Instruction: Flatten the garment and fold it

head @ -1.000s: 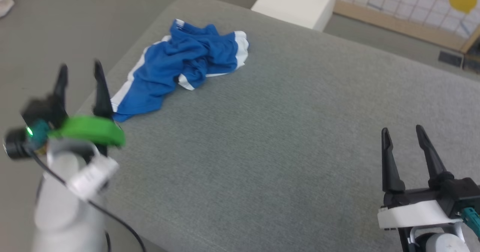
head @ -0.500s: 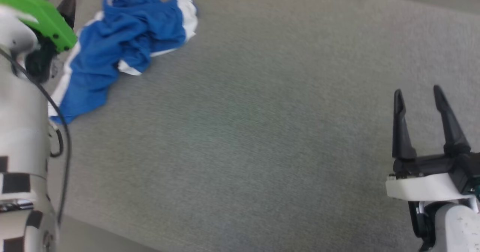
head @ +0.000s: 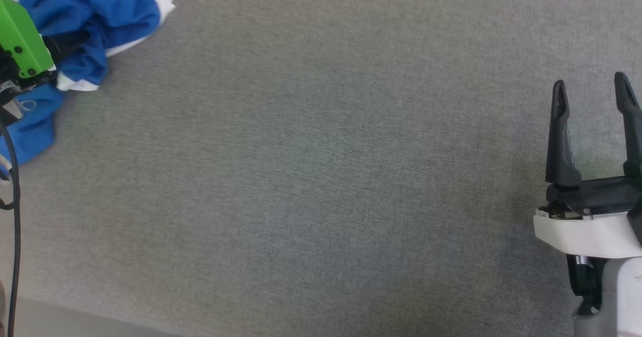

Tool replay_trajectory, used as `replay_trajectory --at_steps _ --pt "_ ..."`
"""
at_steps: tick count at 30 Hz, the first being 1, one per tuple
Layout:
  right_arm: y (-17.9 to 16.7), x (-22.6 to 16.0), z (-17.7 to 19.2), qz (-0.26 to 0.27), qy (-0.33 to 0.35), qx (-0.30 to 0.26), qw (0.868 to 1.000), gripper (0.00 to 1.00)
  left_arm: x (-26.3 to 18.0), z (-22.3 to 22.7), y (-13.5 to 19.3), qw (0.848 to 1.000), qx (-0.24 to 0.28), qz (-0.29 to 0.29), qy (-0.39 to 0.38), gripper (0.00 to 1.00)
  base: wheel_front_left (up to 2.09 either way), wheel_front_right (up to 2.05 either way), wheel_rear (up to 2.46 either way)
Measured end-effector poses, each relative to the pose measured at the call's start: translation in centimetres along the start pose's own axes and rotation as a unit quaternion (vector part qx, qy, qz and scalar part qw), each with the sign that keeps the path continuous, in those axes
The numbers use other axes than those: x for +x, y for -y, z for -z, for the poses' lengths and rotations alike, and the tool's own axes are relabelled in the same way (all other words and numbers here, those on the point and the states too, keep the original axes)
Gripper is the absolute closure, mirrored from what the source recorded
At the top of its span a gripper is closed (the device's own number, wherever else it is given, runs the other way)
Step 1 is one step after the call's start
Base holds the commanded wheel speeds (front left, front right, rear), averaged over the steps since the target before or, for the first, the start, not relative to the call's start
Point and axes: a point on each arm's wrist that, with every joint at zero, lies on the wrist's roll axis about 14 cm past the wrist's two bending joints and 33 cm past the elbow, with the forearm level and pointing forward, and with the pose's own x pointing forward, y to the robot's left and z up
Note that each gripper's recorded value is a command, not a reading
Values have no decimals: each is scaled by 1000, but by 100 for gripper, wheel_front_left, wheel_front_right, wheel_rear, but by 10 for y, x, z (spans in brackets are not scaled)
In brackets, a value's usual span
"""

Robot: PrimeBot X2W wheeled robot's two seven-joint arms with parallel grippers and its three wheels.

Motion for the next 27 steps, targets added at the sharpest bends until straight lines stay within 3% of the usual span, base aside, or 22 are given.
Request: replay_trajectory --at_steps 7,8,9,20,27 --pt "14 -2 22 9 -20 -15 1000 0 39 30 -5 998 8 -14 -59 0 0 0 0" --pt "15 -2 23 11 -22 -16 1000 0 41 31 -6 998 14 -15 -63 57 0 0 0" --pt "16 -3 23 12 -22 -17 1000 0 42 31 -6 998 16 -16 -63 100 0 0 0" --pt "13 -2 12 7 -12 -20 1000 0 30 22 -4 999 30 -10 -35 100 0 0 0" --pt "10 -9 -9 6 2 -16 1000 0 -12 -28 13 995 72 20 68 100 0 0 0"
